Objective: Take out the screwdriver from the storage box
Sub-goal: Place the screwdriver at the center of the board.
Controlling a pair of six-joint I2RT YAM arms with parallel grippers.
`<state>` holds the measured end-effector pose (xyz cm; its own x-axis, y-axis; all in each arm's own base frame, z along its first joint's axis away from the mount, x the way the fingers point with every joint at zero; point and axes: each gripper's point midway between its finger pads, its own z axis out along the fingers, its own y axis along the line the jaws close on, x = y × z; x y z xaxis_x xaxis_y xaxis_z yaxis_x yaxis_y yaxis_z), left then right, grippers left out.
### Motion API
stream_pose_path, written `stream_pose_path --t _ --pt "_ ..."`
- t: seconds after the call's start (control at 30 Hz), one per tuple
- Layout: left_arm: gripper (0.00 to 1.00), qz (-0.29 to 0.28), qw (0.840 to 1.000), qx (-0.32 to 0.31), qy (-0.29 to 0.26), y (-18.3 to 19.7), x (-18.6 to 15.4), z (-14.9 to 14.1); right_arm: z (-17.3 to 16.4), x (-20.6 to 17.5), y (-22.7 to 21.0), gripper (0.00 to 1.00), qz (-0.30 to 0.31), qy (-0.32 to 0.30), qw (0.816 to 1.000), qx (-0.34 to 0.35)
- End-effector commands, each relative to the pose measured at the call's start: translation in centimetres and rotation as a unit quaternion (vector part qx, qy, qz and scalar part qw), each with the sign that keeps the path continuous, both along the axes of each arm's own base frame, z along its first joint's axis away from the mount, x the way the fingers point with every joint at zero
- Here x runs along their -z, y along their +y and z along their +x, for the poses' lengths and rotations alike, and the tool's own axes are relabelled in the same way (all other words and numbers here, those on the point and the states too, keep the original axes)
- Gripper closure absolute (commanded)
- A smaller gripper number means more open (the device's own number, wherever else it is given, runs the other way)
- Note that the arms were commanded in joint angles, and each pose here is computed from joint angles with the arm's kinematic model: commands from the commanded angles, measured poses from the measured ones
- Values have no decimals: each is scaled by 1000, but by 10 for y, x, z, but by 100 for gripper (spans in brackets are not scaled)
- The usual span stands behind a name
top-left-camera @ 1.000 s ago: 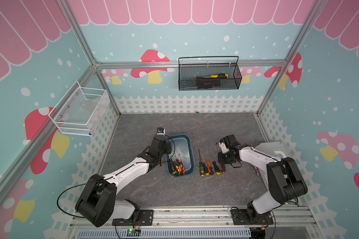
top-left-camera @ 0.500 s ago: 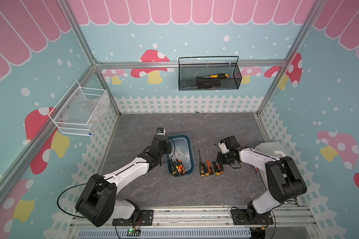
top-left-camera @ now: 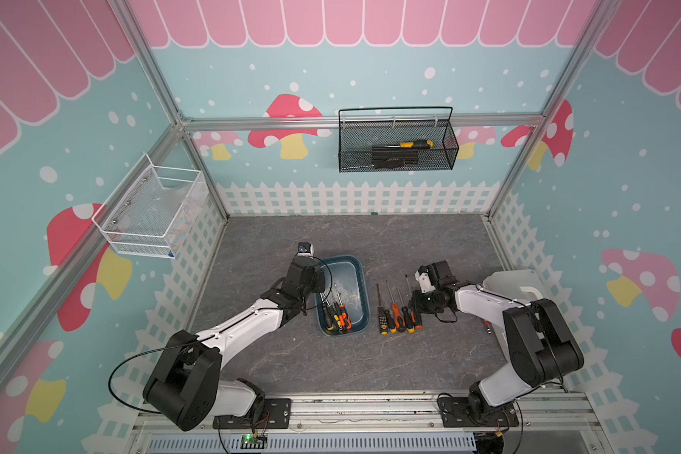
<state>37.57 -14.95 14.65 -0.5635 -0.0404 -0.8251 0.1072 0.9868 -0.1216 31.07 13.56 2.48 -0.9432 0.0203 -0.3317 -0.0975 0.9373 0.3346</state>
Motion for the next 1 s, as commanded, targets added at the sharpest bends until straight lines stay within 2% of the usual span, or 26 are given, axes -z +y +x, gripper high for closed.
stream_pose_path --t 0.0,0.1,0.23,0.43,0.97 --pt "100 -5 1000 3 -4 -2 -2 2 -22 13 1 100 7 40 999 0" --pt "100 -5 1000 3 -5 -2 -2 2 -24 15 -1 100 2 41 999 1" --pt "100 -5 1000 3 -5 -2 -4 3 -25 13 -3 86 -3 38 999 3" --pt "100 -6 1000 4 -6 -3 -5 3 -23 11 -3 74 -1 34 999 3" --pt "100 -5 1000 4 -4 -4 -4 2 -18 -13 0 68 15 5 1000 12"
